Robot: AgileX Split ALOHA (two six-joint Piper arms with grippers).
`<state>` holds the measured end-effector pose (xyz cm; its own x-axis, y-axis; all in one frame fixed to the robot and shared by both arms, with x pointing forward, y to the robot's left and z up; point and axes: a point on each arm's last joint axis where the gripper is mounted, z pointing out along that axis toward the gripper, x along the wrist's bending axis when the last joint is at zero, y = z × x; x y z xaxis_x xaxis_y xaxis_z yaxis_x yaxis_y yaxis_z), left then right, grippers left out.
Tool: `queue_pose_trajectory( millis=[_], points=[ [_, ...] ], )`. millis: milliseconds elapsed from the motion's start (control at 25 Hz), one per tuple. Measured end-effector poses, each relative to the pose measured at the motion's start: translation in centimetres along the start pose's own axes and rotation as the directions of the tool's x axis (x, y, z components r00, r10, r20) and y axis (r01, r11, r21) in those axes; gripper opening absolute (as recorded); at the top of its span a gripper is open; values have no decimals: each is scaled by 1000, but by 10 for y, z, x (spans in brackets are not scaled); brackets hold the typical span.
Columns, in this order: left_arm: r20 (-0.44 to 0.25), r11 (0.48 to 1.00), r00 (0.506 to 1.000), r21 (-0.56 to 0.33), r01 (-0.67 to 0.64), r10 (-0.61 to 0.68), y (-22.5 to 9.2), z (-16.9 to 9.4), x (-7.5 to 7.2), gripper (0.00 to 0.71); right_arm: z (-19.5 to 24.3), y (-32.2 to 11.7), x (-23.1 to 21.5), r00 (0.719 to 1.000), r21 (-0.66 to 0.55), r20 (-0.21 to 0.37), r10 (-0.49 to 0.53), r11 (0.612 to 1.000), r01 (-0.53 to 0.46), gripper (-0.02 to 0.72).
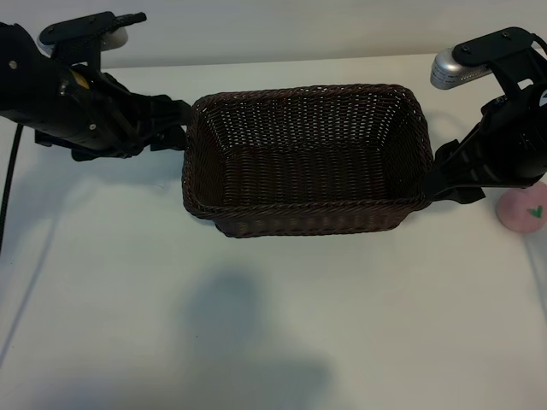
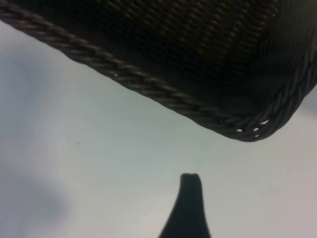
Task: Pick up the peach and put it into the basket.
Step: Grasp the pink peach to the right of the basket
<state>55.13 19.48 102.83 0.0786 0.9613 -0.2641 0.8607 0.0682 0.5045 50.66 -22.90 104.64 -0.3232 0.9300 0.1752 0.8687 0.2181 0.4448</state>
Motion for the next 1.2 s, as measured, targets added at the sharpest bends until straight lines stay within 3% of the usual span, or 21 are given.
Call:
queue_pose_trajectory(
  millis=[120,440,680,800,920,1200],
  points=[
    [-32,1000,999,-9,-8,8,2,-15,10,642,0,0,0,1000,2,-1,0,1000,0,595],
    [-193,998,980,-62,28,-40,6,-79,68,626,0,-1,0,1000,7,-2,0,1000,0,595],
    [-263,993,962,-111,45,-73,-1,-123,96,609,0,-1,0,1000,7,-2,0,1000,0,595],
    [-259,996,965,-83,11,-33,-8,-135,95,601,0,-1,0,1000,7,-2,0,1000,0,595],
    [-214,997,977,-76,-33,16,-17,-151,85,597,0,-1,0,1000,7,-2,0,1000,0,595],
    [-160,957,983,-258,-133,93,-55,-223,52,596,0,-1,0,1000,7,-2,0,1000,0,595]
  ],
)
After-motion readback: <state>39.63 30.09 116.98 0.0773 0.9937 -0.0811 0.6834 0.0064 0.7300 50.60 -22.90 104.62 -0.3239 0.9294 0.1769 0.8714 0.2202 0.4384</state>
